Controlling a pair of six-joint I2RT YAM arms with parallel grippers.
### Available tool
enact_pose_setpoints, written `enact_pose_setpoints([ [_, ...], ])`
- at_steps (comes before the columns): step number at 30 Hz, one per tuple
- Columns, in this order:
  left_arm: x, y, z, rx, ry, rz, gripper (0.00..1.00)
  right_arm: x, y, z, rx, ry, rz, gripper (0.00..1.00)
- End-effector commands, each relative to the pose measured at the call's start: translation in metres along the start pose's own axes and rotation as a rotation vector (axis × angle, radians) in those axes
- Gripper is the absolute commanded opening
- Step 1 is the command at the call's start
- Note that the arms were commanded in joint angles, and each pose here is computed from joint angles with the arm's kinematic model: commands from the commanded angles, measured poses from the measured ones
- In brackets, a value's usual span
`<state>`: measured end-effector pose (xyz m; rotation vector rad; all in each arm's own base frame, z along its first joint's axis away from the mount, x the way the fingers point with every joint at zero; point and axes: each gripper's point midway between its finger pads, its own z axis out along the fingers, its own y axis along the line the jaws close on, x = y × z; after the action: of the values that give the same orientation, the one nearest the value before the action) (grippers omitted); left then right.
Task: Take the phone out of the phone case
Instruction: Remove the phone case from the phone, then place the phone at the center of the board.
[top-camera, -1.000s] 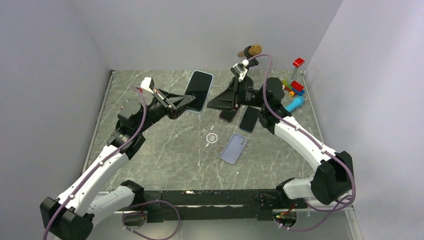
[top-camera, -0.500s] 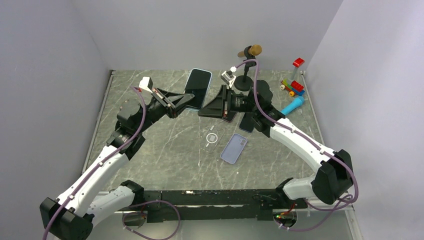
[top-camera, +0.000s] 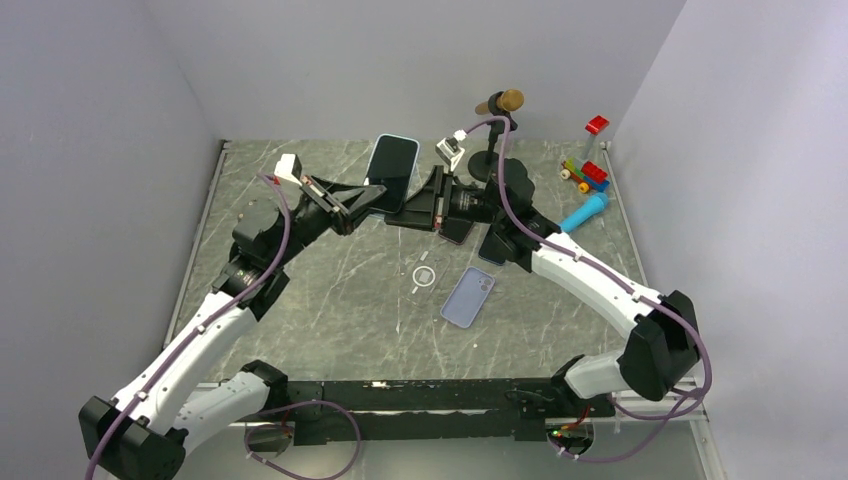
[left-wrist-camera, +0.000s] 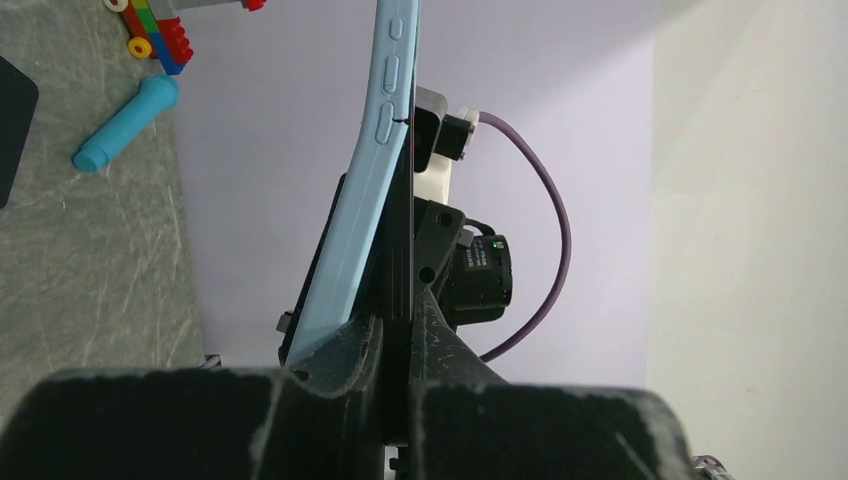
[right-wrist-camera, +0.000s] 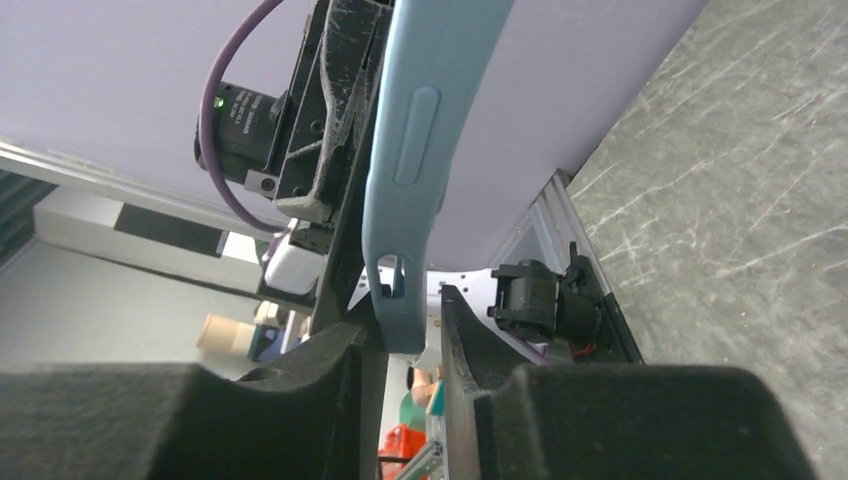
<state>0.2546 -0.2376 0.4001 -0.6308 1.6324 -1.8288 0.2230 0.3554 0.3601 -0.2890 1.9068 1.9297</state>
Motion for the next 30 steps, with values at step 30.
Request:
enact_pose_setpoints([
  [30, -0.007, 0.127, 0.030, -0.291, 0.233, 0.539, 0.00, 0.012, -0.166, -0.217, 1.135, -0.229, -0.053, 0.00],
])
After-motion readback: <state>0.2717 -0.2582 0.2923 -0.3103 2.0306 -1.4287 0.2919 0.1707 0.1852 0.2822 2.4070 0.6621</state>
